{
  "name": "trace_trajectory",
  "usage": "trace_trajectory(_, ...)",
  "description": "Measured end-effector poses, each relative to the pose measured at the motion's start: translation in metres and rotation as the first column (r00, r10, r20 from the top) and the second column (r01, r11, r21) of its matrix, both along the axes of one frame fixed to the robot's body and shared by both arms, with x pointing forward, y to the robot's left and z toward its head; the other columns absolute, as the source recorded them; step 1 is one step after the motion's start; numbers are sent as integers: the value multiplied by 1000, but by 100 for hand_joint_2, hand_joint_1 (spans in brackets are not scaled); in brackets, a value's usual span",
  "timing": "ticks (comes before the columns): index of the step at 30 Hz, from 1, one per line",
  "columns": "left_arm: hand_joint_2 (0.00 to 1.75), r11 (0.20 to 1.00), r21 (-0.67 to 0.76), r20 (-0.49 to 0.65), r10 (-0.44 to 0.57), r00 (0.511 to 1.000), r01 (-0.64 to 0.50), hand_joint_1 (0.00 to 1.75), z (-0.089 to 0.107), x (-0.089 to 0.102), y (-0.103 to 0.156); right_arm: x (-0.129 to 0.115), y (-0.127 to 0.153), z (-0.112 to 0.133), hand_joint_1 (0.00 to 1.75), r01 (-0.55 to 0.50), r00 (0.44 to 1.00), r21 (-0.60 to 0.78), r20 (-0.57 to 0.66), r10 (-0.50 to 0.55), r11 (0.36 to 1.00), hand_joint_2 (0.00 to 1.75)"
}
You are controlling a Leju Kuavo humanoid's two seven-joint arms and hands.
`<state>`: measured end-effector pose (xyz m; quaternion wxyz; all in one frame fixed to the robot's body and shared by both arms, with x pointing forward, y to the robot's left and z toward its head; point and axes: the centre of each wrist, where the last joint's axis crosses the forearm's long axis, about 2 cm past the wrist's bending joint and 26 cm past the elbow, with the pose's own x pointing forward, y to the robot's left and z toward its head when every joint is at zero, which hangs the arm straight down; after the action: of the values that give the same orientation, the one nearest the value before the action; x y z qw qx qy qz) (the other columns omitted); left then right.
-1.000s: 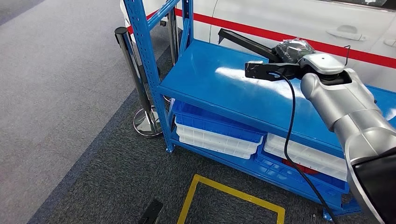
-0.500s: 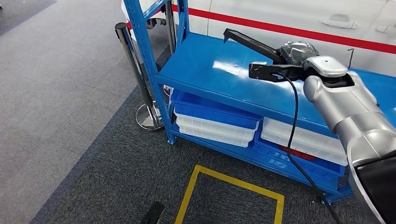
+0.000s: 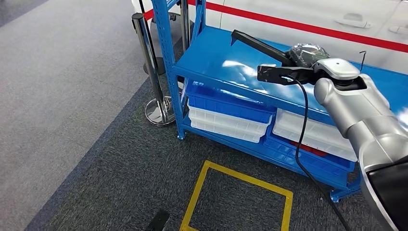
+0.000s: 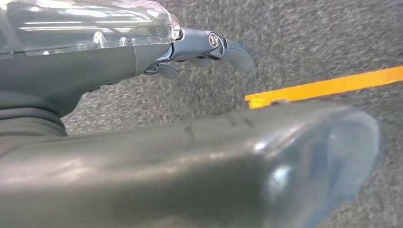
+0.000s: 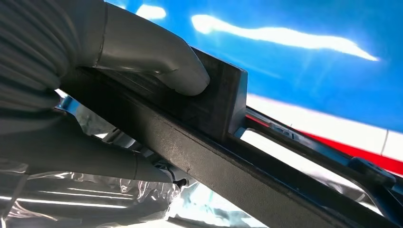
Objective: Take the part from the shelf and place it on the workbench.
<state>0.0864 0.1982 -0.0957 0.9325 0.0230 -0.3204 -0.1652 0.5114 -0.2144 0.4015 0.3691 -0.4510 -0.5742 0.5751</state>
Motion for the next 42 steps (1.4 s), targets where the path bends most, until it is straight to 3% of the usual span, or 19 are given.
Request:
trace_trajectory(16, 0, 1000, 10, 1, 11, 1000, -11, 0, -2, -8, 1, 0, -18, -33, 175, 16, 1000, 15, -27, -15, 1000, 175)
trace_trajectory(30, 0, 999, 18, 2, 29, 1000, -29, 0, -2, -8, 4, 0, -63, -63, 175, 102, 994, 75, -33, -100, 992, 175)
trace_trajectory(42, 0, 999, 22, 4, 33, 999, -33, 0, -2, -7, 5, -5, -71, -85, 175, 114, 992, 112, 37, -119, 987, 175)
